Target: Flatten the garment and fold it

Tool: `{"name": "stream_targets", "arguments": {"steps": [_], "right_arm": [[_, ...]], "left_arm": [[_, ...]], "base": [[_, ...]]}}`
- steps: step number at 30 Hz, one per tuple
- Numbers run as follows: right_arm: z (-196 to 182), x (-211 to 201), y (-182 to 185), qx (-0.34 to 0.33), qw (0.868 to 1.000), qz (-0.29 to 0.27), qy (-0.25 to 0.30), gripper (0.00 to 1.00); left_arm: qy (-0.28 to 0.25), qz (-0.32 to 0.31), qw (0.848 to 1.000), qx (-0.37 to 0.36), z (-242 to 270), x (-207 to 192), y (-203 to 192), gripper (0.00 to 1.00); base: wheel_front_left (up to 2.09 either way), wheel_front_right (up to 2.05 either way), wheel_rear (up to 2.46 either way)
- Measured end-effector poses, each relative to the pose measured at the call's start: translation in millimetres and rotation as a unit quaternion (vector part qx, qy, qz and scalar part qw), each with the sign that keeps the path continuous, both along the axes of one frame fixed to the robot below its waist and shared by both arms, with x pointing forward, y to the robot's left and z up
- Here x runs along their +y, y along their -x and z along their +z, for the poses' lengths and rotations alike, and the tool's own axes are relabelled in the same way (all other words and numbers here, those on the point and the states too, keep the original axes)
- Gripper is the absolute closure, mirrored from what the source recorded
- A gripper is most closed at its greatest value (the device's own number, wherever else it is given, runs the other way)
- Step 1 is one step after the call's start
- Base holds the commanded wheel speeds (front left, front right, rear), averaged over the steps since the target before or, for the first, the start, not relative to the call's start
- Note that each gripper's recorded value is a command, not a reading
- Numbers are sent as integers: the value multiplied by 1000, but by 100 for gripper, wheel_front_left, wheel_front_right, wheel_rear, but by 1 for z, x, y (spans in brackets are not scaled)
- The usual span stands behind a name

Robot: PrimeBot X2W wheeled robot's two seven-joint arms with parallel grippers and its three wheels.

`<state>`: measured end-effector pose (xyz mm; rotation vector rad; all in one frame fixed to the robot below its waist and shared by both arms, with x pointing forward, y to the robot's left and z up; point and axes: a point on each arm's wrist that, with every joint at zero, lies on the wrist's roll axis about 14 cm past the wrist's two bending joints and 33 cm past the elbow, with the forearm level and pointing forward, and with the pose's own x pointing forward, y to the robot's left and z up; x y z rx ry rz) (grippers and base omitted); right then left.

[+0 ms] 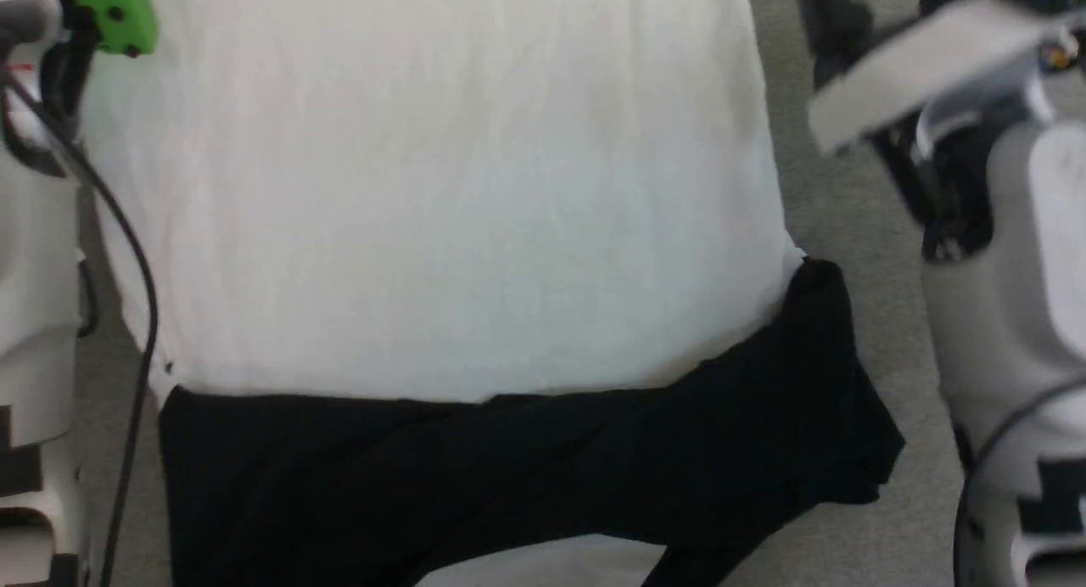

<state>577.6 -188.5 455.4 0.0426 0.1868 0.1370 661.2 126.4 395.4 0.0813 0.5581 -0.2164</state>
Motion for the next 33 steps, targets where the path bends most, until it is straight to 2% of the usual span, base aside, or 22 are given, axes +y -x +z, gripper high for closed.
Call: {"name": "stream_targets", "arguments": {"steps": [3, 4, 7, 10, 17, 18, 19, 20, 22, 25, 28, 33], "right_arm": [[-4, 1, -33, 39, 999, -4, -10, 0], [-11, 4, -53, 71, 998, -1, -4, 0], [-28, 7, -71, 124, 992, -4, 2, 0], [-52, 11, -82, 182, 983, -2, 28, 0], [-103, 8, -87, 290, 956, -20, 48, 0], [-105, 8, -89, 297, 954, -22, 48, 22], [-106, 9, -91, 303, 951, -22, 49, 69], [-107, 11, -92, 307, 950, -21, 53, 100], [-107, 15, -93, 307, 950, -16, 56, 100], [-93, 27, -94, 262, 963, 0, 59, 100], [-68, 34, -95, 185, 981, 12, 57, 100], [-22, 46, -69, 73, 995, 43, 52, 100]], "left_arm": [[4, -5, 1000, -13, 10, -1, 2, 100], [9, -3, 1000, -27, 18, 0, 0, 100], [13, -3, 999, -41, 24, 4, -1, 100], [11, 1, 999, -47, 22, 11, -2, 100], [11, 2, 999, -35, -4, 15, -2, 100], [10, 2, 999, -31, -7, 16, -1, 100], [9, 2, 999, -30, -10, 18, -2, 100], [8, 1, 1000, -28, -12, 18, -1, 100], [6, 2, 1000, -26, -16, 20, -2, 100], [4, 1, 998, -55, -4, 24, -5, 100], [-4, 0, 995, -100, 17, 31, -6, 100], [11, -5, 989, -151, 41, 32, 19, 100]], "base": [[0, 0, 0], [0, 0, 0], [0, 0, 0], [0, 0, 0], [0, 0, 0], [0, 0, 0], [0, 0, 0], [0, 0, 0], [0, 0, 0], [0, 0, 0], [0, 0, 0], [0, 0, 0]]}}
